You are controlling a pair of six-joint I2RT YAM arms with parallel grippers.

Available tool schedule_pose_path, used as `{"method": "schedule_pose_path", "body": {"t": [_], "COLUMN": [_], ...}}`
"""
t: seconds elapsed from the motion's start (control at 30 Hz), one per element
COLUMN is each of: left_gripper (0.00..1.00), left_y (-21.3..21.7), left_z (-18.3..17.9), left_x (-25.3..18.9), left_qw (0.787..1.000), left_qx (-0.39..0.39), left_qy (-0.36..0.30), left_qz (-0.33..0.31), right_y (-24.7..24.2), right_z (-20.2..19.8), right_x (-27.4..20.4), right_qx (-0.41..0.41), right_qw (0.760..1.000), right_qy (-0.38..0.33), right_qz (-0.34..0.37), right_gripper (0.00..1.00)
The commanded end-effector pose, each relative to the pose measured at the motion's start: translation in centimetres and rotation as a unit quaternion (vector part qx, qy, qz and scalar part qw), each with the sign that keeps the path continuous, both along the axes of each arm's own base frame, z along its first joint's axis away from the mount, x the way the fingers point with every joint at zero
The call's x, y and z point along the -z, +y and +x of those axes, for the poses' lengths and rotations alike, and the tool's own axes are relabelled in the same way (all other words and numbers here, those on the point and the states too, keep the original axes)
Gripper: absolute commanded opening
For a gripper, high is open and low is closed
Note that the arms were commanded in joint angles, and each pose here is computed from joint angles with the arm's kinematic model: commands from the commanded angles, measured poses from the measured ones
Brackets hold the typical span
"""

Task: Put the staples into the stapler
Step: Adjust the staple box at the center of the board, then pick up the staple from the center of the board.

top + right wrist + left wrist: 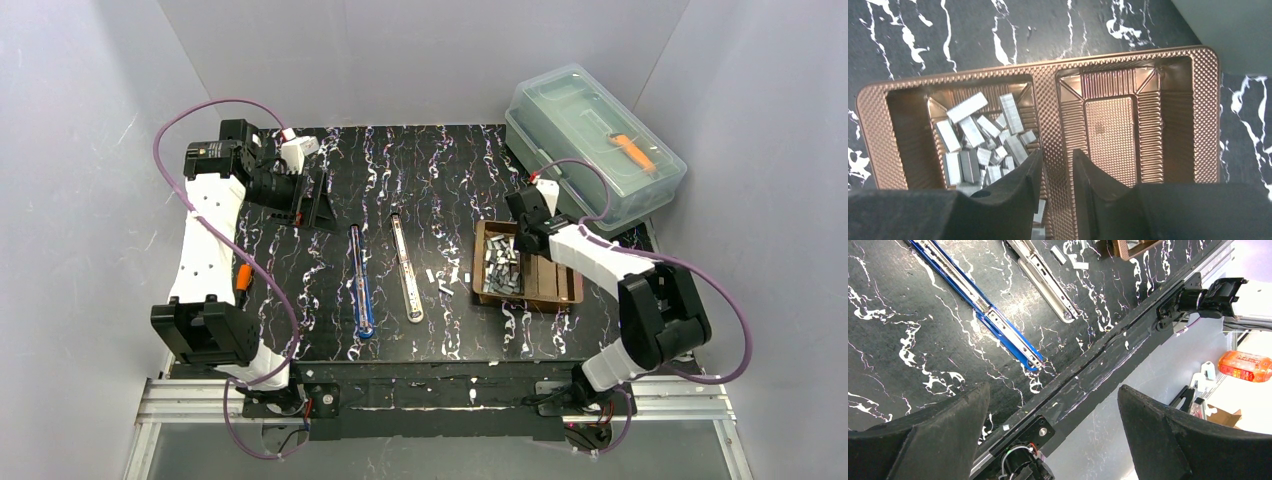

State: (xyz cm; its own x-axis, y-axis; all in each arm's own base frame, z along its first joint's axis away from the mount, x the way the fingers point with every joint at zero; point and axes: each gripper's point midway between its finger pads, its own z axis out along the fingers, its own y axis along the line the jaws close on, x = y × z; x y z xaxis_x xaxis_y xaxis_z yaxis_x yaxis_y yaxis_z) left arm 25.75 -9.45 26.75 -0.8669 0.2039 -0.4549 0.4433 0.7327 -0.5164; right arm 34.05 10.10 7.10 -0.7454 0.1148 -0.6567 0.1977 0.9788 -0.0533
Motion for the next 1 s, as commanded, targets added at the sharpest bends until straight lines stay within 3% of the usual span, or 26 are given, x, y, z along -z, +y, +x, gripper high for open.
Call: {"method": "schedule_pose_path", "body": {"t": [0.0, 0.3, 0.6, 0.8, 0.97], "left_gripper": [0.99, 0.99, 0.99, 0.99, 0.99], "left_y": [-0.6, -0.5, -0.9, -0.8, -0.7], "left_z": [-1.6, -2.5, -2.8, -3.0, -3.1], "left_x": [-2.1, -1.7, -1.3, -1.2, -1.1], "left_qw": [0.999, 0.999, 0.999, 0.999, 0.999], "left_qx": [0.013, 0.021, 0.023, 0.023, 0.021], "left_qy": [-0.027, -0.026, -0.018, -0.021, -0.021], "left_qz": [-0.014, -0.010, -0.021, -0.018, -0.014], "right_y": [-1.6, -3.5, -3.1, 4.0, 11.7], "right_z": [-1.2, -3.7, -2.8, -2.0, -2.8], "right_x": [-0.8, 0.2, -5.2, -8.6, -7.7], "right_qx": [0.028, 0.034, 0.033, -0.028, -0.087], "right_qw": [0.999, 0.999, 0.998, 0.996, 0.991], "right_qy": [-0.017, -0.003, -0.043, -0.077, -0.066], "right_qz": [-0.011, -0.035, -0.017, 0.034, 0.080], "right_gripper": [0.36, 0.37, 0.59, 0.61, 0.57]}}
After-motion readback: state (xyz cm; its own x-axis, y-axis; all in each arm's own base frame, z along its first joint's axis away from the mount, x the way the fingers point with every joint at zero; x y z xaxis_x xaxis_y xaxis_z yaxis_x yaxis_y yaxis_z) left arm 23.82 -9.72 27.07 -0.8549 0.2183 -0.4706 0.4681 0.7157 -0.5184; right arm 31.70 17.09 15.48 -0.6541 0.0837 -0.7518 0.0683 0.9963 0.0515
